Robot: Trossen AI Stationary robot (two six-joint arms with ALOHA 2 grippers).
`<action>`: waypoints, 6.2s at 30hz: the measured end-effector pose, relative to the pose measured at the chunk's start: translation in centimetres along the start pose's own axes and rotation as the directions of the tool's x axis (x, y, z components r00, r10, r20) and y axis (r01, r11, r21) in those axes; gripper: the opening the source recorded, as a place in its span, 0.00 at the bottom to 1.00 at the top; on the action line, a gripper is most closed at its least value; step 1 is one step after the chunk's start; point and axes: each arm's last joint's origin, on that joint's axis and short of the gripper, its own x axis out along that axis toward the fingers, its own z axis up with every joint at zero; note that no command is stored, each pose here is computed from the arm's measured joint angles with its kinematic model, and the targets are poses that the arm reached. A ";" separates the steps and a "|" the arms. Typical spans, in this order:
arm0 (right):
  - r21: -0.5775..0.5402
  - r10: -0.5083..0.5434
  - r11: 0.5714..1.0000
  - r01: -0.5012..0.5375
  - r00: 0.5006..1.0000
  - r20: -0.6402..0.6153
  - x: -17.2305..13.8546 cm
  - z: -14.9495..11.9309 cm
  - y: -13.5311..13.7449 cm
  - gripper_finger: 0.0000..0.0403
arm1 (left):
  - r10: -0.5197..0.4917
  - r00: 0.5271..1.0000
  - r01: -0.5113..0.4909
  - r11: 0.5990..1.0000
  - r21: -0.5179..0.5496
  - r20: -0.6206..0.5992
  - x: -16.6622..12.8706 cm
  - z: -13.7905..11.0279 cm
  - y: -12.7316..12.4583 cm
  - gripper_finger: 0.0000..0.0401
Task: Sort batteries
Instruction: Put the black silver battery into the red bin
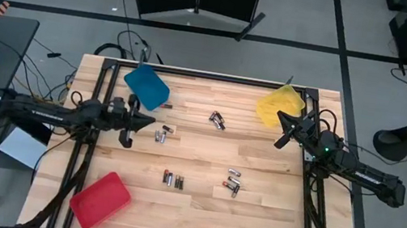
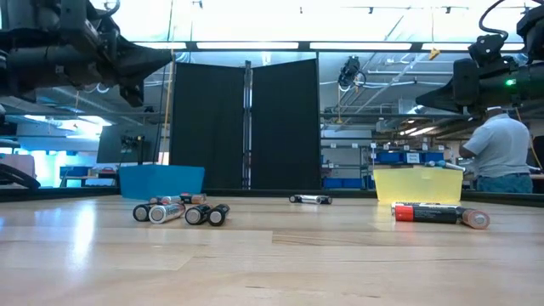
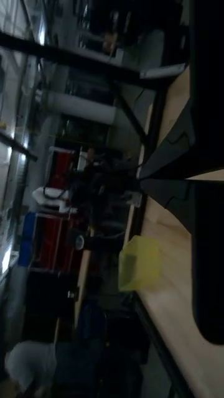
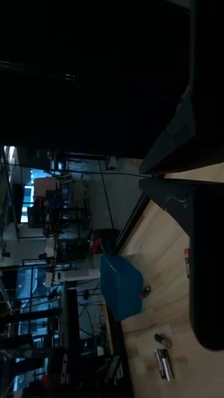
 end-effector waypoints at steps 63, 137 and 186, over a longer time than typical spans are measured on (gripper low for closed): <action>0.002 0.000 1.000 0.000 1.000 0.006 0.0 0.1 0.0 0.08 | -0.021 0.617 -0.107 0.988 -0.110 -0.787 8.6 -1.2 -0.2 0.02; 0.011 -0.001 1.000 0.001 1.000 0.028 0.0 0.3 0.0 0.09 | 0.352 0.233 -0.850 0.527 -0.014 -0.907 7.0 -5.8 2.4 0.40; 0.016 -0.001 1.000 0.000 0.999 0.042 0.0 0.4 0.0 0.09 | 0.155 0.196 -0.599 0.801 0.008 -0.968 4.2 5.2 -20.2 0.11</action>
